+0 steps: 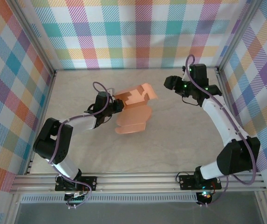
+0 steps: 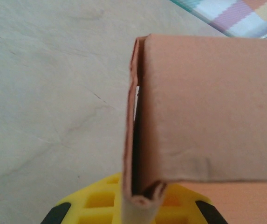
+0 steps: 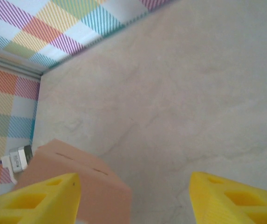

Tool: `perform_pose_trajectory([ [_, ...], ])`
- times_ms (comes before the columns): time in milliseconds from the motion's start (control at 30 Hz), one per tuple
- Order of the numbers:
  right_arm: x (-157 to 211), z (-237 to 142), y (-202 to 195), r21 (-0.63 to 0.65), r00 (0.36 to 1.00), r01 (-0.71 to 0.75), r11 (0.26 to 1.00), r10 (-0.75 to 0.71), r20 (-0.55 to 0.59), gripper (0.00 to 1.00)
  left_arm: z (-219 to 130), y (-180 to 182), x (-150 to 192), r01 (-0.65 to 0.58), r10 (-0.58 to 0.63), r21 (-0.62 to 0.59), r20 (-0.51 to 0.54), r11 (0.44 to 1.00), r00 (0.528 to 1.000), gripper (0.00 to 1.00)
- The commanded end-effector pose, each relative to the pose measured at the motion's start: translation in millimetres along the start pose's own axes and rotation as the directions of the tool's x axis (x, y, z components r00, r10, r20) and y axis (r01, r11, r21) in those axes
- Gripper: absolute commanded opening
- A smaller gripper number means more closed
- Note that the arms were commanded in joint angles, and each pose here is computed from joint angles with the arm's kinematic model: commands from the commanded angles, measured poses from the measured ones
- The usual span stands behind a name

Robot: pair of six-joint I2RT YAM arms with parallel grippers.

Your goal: Fold the paper box

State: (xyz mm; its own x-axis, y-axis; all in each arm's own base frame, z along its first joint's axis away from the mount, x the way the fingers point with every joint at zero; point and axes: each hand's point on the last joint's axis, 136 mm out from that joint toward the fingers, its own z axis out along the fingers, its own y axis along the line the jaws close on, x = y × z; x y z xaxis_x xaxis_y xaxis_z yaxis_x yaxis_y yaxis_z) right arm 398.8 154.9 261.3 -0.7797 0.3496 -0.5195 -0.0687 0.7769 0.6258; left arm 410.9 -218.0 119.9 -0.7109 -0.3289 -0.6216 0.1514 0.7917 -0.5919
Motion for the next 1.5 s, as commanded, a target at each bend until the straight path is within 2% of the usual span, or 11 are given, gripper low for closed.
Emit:
perform_pose_trajectory([
  [0,9.8,13.0,33.5,-0.207,0.995,0.018,0.978,-0.038,-0.093,0.58,-7.7,-19.7,-2.1,-0.019,0.022,0.085,-0.040,0.996,0.999,0.00],
  [167,25.8,27.2,56.9,-0.367,0.976,-0.007,0.930,-0.073,-0.205,0.55,-7.4,-22.4,-3.1,-0.008,0.012,0.096,-0.042,0.995,0.999,0.00],
  [400,52.8,35.4,79.0,-0.421,0.949,0.051,0.905,-0.175,-0.261,0.46,-6.4,-13.0,-1.3,0.020,-0.019,0.020,-0.080,1.000,0.997,0.00],
  [533,65.1,39.8,83.9,-0.429,0.936,0.088,0.899,-0.223,-0.273,0.45,-6.4,-12.5,-1.6,0.043,-0.042,0.001,-0.098,0.999,0.994,0.00],
  [800,80.3,53.3,82.8,-0.324,0.894,0.281,0.903,-0.369,-0.254,0.44,-7.0,-19.3,-2.3,0.053,-0.050,0.029,-0.107,0.998,0.993,0.00],
  [1033,87.0,70.0,66.0,-0.159,0.818,0.493,0.855,-0.518,-0.251,0.44,-9.9,-24.3,-1.1,0.049,-0.043,0.046,-0.126,0.998,0.991,0.00],
  [1300,90.8,81.7,41.3,-0.053,0.802,0.541,0.839,-0.534,-0.268,0.43,-12.7,-18.2,14.6,0.041,-0.036,0.017,-0.208,0.999,0.977,0.00],
  [1467,91.1,86.9,31.6,0.044,0.762,0.624,0.781,-0.595,-0.256,0.40,-7.4,-17.1,20.1,0.058,-0.052,0.019,-0.236,0.998,0.970,0.00],
])
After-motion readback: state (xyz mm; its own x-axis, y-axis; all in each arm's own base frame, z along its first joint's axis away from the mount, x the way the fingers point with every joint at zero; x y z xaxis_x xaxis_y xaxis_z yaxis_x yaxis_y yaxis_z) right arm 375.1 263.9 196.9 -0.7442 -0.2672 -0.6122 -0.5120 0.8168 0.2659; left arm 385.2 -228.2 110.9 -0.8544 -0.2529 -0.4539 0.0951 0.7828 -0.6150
